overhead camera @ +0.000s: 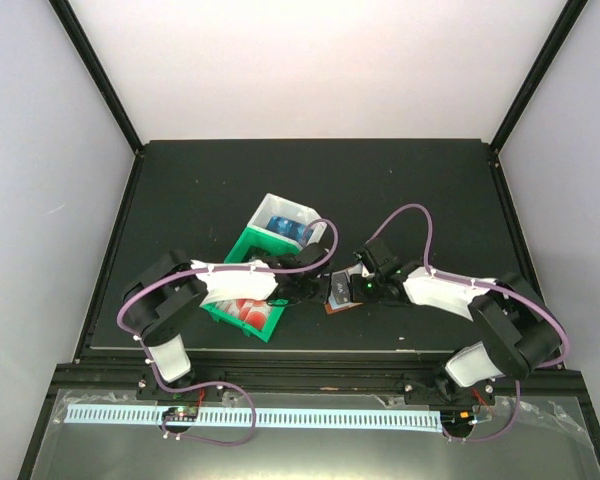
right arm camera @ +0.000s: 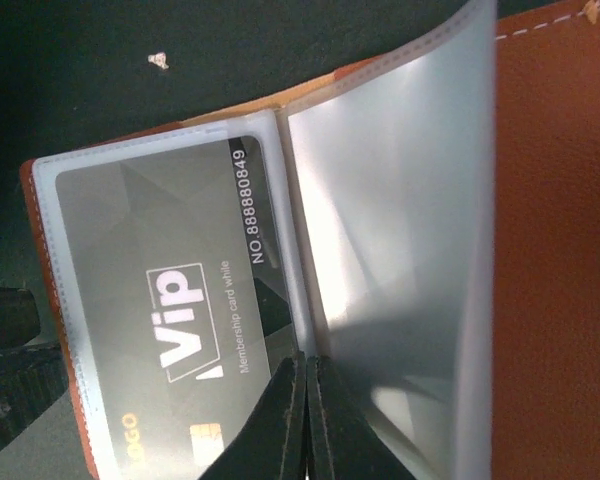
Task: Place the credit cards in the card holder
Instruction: Insert the credit card into the card holder, then turn over the card slot in the card holder.
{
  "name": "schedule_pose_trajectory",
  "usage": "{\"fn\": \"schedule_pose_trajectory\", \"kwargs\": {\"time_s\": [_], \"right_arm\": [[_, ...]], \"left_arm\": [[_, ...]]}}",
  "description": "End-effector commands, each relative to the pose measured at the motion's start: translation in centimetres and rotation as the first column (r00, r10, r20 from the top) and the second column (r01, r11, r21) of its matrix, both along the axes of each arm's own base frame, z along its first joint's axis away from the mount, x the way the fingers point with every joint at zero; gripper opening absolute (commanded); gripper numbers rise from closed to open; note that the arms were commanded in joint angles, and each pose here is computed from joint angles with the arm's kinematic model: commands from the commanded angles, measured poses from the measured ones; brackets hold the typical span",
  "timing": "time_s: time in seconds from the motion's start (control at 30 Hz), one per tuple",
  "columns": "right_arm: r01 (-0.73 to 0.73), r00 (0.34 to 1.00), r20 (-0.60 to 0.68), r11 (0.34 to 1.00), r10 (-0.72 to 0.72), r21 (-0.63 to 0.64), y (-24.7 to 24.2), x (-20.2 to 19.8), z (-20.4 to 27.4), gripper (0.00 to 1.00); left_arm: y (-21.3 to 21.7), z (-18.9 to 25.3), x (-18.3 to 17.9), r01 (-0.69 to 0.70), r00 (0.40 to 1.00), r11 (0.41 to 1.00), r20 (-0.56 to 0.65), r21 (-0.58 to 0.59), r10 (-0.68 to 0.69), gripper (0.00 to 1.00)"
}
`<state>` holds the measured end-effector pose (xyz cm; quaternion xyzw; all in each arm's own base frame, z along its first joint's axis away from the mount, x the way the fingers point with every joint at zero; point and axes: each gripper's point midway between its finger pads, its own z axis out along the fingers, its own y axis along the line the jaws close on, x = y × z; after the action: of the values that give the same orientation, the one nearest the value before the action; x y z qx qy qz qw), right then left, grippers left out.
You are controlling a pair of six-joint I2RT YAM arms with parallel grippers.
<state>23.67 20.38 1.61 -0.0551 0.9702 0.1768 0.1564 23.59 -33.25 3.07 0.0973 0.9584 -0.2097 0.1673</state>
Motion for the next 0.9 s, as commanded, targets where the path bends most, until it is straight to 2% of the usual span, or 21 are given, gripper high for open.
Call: {"fn": "schedule_pose_trajectory", "kwargs": {"time_s": [0.0, 0.53, 0.87], "right_arm": [[0.030, 0.998, -0.044, 0.997, -0.033, -0.076, -1.3, -0.7, -1.7, 0.03], [0.035, 0.996, -0.075, 0.998, -0.038, -0.046, -0.8, -1.2, -2.3, 0.02], [0.037, 0.996, -0.079, 0.998, -0.041, -0.041, -0.8, -1.2, -2.4, 0.02]], "left_arm": [[-1.0, 1.5, 0.5, -0.015, 1.000, 0.995, -0.003, -0.103, 0.015, 0.26], [-2.6, 2.7, 0.2, 0.016, 1.000, 0.968, -0.011, -0.252, -0.019, 0.32], [-1.8, 1.4, 0.3, -0.002, 0.999, 0.984, -0.033, -0.181, -0.004, 0.40]]}}
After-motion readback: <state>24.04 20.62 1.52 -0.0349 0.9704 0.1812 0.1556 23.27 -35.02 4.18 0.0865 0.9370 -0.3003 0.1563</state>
